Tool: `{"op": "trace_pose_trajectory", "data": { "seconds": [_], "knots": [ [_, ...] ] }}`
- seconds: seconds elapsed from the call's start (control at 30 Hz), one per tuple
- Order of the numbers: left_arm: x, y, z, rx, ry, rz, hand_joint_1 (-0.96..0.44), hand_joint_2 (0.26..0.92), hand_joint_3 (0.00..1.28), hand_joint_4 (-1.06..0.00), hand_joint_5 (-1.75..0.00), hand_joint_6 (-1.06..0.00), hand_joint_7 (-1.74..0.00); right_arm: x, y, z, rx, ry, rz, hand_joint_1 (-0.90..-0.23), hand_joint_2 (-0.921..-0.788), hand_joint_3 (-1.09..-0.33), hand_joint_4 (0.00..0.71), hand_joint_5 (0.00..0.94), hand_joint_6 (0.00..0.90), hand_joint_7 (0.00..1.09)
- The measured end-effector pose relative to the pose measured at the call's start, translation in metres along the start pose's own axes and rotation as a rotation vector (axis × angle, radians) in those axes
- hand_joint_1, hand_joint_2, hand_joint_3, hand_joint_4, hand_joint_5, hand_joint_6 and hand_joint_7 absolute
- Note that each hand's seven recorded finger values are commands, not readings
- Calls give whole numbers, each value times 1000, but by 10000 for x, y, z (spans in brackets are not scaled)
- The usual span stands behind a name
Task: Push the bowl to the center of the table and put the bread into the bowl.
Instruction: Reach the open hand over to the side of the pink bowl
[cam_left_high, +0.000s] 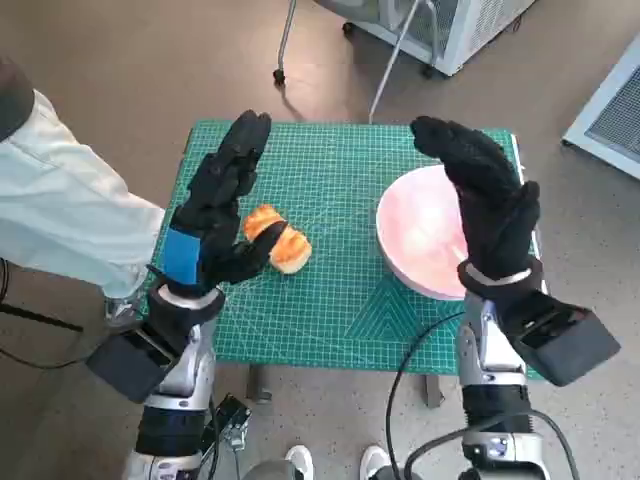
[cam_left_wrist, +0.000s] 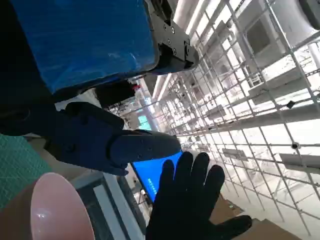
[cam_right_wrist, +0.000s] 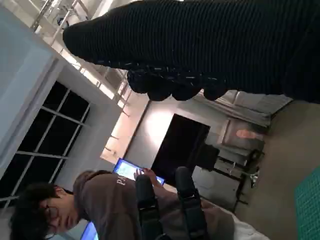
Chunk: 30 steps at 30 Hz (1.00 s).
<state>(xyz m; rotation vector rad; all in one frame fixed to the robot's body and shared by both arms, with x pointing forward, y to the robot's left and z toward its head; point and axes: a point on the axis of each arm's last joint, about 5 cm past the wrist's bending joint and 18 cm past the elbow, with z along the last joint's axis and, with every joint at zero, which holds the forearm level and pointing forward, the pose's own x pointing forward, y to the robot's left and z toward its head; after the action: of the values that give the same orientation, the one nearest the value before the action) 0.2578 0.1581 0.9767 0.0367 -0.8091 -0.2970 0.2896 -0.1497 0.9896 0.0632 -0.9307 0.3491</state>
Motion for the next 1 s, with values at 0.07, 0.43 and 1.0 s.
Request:
{"op": "trace_pose_trajectory", "data": {
  "seconds": [0.07,0.43,1.0],
  "knots": [
    [0,2,0,1,0,0,-473,921,317,-247,-1,-347,-16,0,-1,0,0,0,-3,-648,-921,-746,275,6,-1,722],
    [-4,26,5,7,1,-3,-474,921,316,-248,-1,-347,-16,-21,-12,-2,-3,5,-22,-633,-921,-749,274,5,-1,731],
    [-16,43,-8,11,12,-10,-469,921,316,-248,-1,-346,-14,-115,-107,4,-33,17,-66,-639,-921,-757,266,1,-1,743]
  ]
}}
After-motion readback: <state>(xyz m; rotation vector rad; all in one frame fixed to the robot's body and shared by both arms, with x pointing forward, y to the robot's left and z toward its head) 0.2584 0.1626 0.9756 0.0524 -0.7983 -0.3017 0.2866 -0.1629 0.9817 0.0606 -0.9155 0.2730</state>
